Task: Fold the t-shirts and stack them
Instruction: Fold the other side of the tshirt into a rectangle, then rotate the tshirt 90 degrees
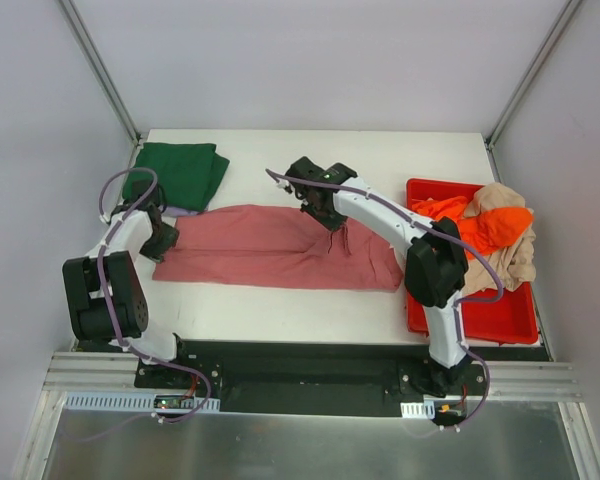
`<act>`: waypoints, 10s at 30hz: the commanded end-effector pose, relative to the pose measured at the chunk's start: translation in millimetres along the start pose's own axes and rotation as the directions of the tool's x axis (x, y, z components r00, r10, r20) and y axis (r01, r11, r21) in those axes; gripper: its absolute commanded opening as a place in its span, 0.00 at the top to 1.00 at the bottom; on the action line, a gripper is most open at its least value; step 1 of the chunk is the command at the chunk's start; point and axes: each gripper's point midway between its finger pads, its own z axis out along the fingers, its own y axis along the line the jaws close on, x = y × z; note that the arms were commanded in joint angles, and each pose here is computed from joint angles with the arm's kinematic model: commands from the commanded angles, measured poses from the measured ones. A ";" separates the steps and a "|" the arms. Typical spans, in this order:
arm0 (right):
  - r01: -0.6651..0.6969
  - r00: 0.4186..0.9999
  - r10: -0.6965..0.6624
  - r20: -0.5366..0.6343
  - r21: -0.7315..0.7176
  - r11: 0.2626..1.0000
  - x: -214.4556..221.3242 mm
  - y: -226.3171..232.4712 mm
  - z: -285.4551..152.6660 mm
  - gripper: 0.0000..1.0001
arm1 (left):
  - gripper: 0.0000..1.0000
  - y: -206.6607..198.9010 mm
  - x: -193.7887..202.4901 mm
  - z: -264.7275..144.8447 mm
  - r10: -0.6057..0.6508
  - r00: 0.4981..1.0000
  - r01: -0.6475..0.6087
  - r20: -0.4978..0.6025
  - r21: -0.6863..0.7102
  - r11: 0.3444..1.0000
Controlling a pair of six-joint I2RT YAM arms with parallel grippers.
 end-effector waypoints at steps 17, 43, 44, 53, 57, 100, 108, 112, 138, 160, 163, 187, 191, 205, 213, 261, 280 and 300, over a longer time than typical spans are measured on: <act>-0.516 0.779 0.607 0.155 -0.392 0.762 35.4 56.4 -32.2 0.04 | 0.01 -19.3 32.3 -50.5 0.117 0.987 -0.086 -0.110 0.253 0.964; -0.479 0.668 0.703 0.245 -0.581 0.658 -77.1 65.3 36.8 0.04 | 0.01 -27.3 102.3 -7.8 0.405 0.895 -0.353 -0.186 0.257 0.899; -0.472 0.657 0.711 0.249 -0.599 0.646 -85.9 63.4 36.8 0.04 | 0.01 -26.2 102.1 -8.3 0.405 0.896 -0.353 -0.185 0.258 0.899; -0.414 0.616 0.699 0.363 -0.606 0.679 -125.1 30.2 4.5 0.04 | 0.01 -21.6 92.4 -20.7 0.405 0.906 -0.362 -0.125 0.271 0.892; -0.333 0.741 0.562 0.368 -0.525 0.783 -69.7 37.0 -2.3 0.02 | 0.01 -20.8 94.8 -21.0 0.422 0.897 -0.375 -0.131 0.281 0.883; -0.108 0.976 0.137 0.167 -0.168 0.980 7.4 49.3 43.2 0.99 | 0.01 -7.2 115.9 -6.7 0.419 0.882 -0.359 -0.218 0.266 0.895; -0.061 0.974 0.083 0.212 -0.107 0.992 -28.9 37.3 49.2 0.99 | 0.01 -8.4 118.5 -6.8 0.424 0.877 -0.360 -0.224 0.278 0.891; -0.029 0.972 0.046 0.231 -0.080 0.996 -47.4 31.7 55.2 0.99 | 0.01 -8.8 118.7 -6.9 0.427 0.876 -0.361 -0.224 0.281 0.889; -0.325 0.894 0.314 0.320 -0.022 0.946 -40.4 -5.0 2.7 0.04 | 0.01 -9.0 120.3 -8.3 0.442 0.867 -0.371 -0.228 0.295 0.881; -0.245 0.969 0.247 -0.009 0.077 0.966 58.6 -31.2 69.5 0.04 | 0.01 -6.2 109.0 -7.3 0.425 0.881 -0.361 -0.209 0.286 0.888; -0.267 0.961 0.275 -0.027 0.157 0.951 60.1 -61.5 72.4 0.04 | 0.01 -4.5 108.7 -6.1 0.422 0.881 -0.358 -0.214 0.282 0.890; -0.668 0.710 0.700 -0.082 -0.394 0.631 48.9 5.6 40.9 0.08 | 0.01 -2.9 104.4 -11.2 0.412 0.891 -0.350 -0.193 0.287 0.892; -0.714 0.662 0.742 -0.112 -0.396 0.577 37.4 -0.1 54.7 0.16 | 0.01 -2.9 104.6 -11.3 0.413 0.890 -0.351 -0.193 0.288 0.891; -0.750 0.617 0.776 -0.130 -0.398 0.529 29.3 -8.0 74.2 0.57 | 0.01 -2.8 105.6 -10.3 0.416 0.887 -0.353 -0.201 0.287 0.891; -0.722 0.654 0.750 -0.096 -0.375 0.581 41.9 -10.2 67.6 0.96 | 0.01 -3.0 104.8 -10.2 0.417 0.887 -0.355 -0.197 0.285 0.890; -0.607 0.673 0.740 0.025 -0.553 0.570 58.7 73.9 -9.8 0.04 | 0.01 -60.7 73.2 -100.9 0.334 0.942 -0.260 -0.047 0.529 0.808; -0.669 0.705 0.691 -0.161 -0.472 0.573 62.6 58.6 73.0 0.04 | 0.01 -75.1 90.3 2.0 0.361 0.898 -0.292 -0.252 0.274 0.916; -0.632 0.663 0.748 0.020 -0.519 0.575 -88.7 -111.6 110.7 0.04 | 0.01 35.6 279.0 -159.5 0.480 0.764 -0.150 -0.432 0.604 0.783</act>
